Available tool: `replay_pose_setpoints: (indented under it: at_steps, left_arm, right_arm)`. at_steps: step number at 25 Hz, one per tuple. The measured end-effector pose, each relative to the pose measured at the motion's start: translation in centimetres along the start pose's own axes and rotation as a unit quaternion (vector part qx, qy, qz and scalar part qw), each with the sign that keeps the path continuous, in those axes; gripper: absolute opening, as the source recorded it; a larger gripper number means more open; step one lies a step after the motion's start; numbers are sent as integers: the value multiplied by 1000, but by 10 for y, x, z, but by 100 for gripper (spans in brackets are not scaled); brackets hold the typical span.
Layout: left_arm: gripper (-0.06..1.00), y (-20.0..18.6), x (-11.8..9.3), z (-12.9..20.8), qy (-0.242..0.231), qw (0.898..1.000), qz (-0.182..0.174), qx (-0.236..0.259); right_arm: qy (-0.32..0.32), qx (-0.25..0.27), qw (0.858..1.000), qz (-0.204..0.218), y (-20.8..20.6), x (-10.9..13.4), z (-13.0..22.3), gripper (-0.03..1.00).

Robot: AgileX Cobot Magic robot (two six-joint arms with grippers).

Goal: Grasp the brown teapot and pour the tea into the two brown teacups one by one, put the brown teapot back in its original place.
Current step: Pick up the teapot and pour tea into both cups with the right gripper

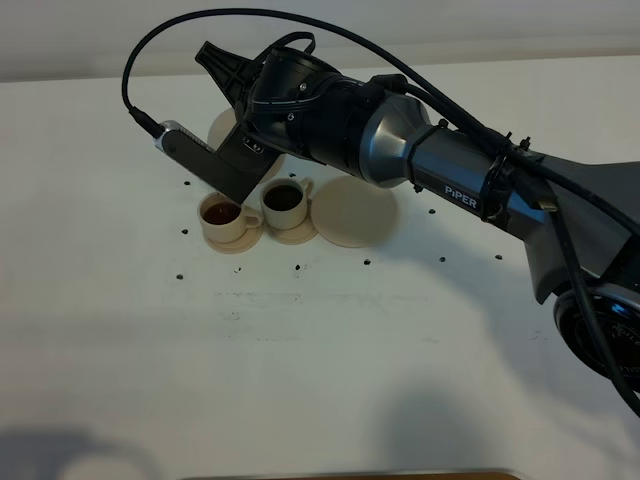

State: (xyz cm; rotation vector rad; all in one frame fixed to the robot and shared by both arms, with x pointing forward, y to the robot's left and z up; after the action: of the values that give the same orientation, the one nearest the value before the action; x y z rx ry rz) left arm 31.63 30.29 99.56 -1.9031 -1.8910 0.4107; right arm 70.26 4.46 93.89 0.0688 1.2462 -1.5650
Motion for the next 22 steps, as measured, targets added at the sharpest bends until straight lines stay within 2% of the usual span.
replay_pose_setpoints:
  at_steps: [22]
  left_arm:
    - [48,0,0,0,0,1000,0,0]
  right_arm:
    - [-23,12,1000,3,-1,-2,2,8]
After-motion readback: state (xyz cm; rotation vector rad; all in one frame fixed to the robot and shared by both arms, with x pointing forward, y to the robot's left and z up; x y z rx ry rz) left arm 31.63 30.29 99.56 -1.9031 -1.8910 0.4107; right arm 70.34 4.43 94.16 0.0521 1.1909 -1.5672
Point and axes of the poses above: a point on each arm's last joint axis where the gripper is mounted, y pointing out along that axis toward the gripper, x along the wrist's bending axis when the last joint is at zero, z = x × y, the point moved 9 cm from there along y, pointing out along that axis toward the gripper, and after that the axes turned 7 degrees about y, right-handed, at the moved point
